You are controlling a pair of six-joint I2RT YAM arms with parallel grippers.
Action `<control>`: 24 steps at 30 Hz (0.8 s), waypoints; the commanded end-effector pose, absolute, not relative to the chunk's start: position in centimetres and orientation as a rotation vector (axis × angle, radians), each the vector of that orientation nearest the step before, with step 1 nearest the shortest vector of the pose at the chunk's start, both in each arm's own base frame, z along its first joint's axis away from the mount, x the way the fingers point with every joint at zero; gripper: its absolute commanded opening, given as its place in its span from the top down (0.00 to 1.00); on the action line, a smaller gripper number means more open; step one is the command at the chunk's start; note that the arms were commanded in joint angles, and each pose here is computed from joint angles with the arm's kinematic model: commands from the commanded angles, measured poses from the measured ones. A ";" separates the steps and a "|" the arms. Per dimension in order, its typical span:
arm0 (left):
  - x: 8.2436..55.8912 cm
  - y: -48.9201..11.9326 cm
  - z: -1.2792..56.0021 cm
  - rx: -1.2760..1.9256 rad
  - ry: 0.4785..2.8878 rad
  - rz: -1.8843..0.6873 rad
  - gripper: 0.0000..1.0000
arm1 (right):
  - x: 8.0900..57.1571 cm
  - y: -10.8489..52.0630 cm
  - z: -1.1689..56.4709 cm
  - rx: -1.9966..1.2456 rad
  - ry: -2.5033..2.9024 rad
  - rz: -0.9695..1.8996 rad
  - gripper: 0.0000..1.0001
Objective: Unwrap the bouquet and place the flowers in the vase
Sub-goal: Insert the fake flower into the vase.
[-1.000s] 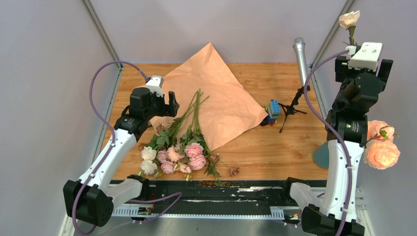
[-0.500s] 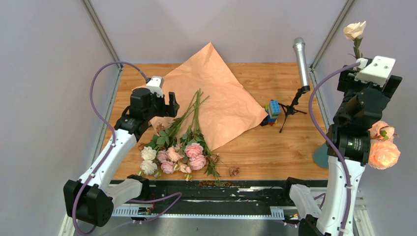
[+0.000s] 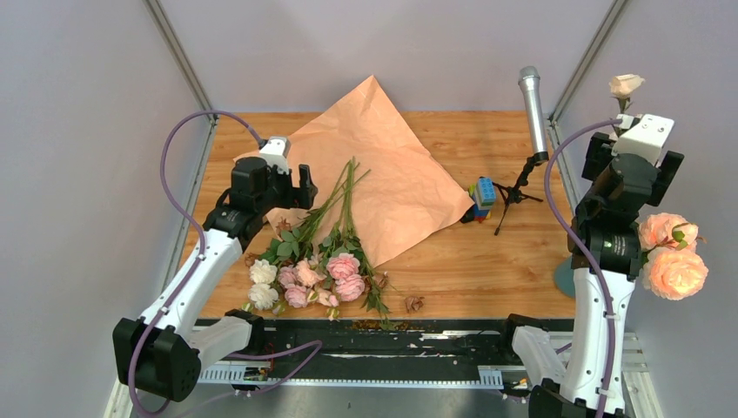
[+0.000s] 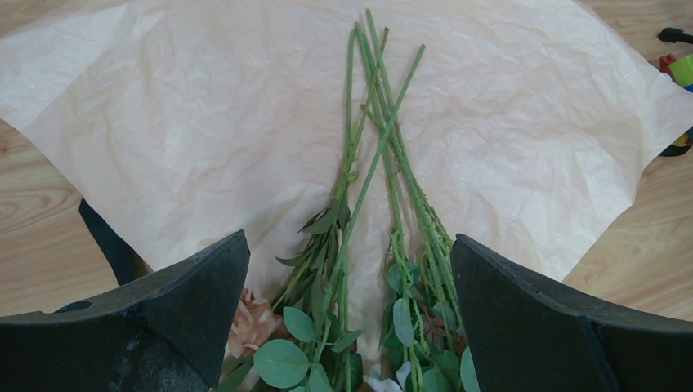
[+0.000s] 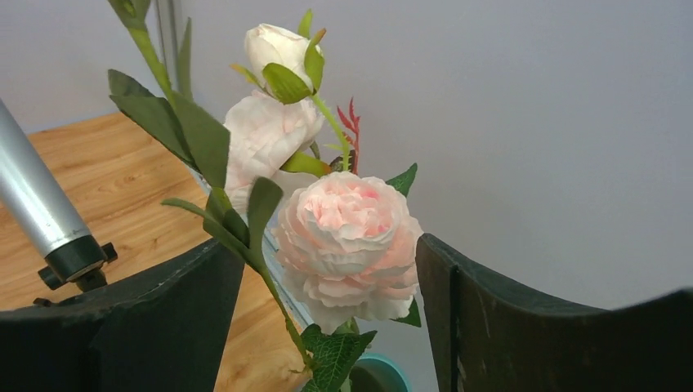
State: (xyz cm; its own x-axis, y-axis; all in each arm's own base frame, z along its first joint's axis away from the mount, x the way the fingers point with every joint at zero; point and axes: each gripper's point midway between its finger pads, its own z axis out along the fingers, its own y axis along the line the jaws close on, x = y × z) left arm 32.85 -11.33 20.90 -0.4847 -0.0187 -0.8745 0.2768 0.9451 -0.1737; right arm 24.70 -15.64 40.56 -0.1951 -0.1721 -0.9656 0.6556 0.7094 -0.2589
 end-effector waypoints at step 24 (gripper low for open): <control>32.6 -11.6 23.2 0.217 1.982 -0.379 0.00 | 23.0 -8.0 40.8 0.372 1.666 -0.258 0.00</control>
State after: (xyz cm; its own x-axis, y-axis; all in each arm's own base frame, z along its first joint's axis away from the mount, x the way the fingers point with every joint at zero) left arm 32.53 -11.62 21.19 -0.4795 -0.0194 -0.8773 0.2961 0.9376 -0.1825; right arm 24.18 -10.23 38.60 -0.1534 0.0494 -0.9869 0.4709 0.8817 -0.0290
